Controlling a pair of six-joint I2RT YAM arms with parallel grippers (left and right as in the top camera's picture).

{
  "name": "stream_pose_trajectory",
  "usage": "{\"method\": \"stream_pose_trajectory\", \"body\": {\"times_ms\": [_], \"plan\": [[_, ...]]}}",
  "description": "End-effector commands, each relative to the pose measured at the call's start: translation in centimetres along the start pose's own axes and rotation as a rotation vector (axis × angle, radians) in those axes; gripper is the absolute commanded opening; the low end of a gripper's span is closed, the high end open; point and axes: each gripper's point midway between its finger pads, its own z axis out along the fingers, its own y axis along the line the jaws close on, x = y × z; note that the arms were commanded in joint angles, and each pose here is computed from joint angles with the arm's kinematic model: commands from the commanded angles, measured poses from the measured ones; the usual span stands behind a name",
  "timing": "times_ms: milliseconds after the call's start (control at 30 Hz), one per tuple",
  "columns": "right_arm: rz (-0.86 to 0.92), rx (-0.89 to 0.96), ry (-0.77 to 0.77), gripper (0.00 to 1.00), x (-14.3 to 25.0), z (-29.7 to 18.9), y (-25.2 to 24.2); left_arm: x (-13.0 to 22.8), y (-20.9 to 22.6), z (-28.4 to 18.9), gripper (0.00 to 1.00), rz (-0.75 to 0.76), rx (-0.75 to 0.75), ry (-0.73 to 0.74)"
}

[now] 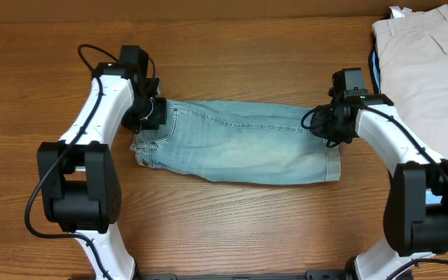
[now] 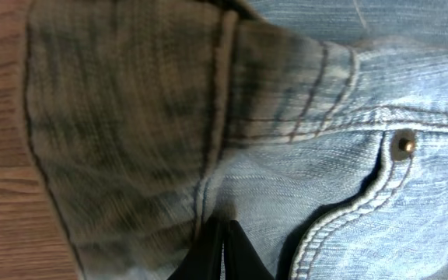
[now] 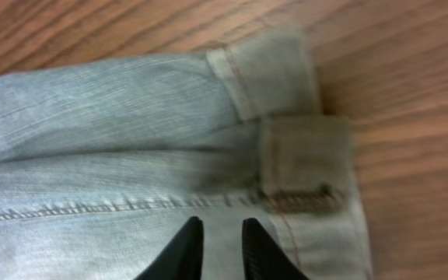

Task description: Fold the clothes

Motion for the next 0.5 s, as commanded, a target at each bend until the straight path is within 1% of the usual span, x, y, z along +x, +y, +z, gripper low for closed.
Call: {"method": "stream_pose_trajectory", "body": {"times_ms": [0,200,267,300,367,433,467], "plan": [[-0.015,-0.034,0.037,0.17,0.6,1.4,0.6,-0.1,1.3,0.3,0.07,-0.036,0.004,0.005],[-0.030,-0.011,0.041,0.16,0.3,4.2,0.0,-0.9,2.5,0.2,0.06,-0.062,0.003,-0.029],[-0.027,-0.012,0.046,0.16,0.3,5.2,0.0,-0.9,2.7,0.1,0.09,-0.067,-0.002,-0.027],[-0.027,-0.016,0.052,0.16,0.4,5.6,0.0,-0.7,2.8,0.0,0.14,-0.070,-0.001,-0.019],[-0.025,-0.023,0.066,0.16,0.6,6.0,0.0,-0.1,3.0,-0.3,0.31,-0.078,-0.002,0.009],[-0.024,-0.019,0.074,0.16,0.8,6.3,-0.1,0.6,3.3,-0.7,0.55,-0.071,-0.004,0.043],[-0.025,-0.019,0.074,0.16,0.8,6.3,-0.1,0.9,3.5,-0.8,0.63,-0.064,-0.005,0.055]]}}
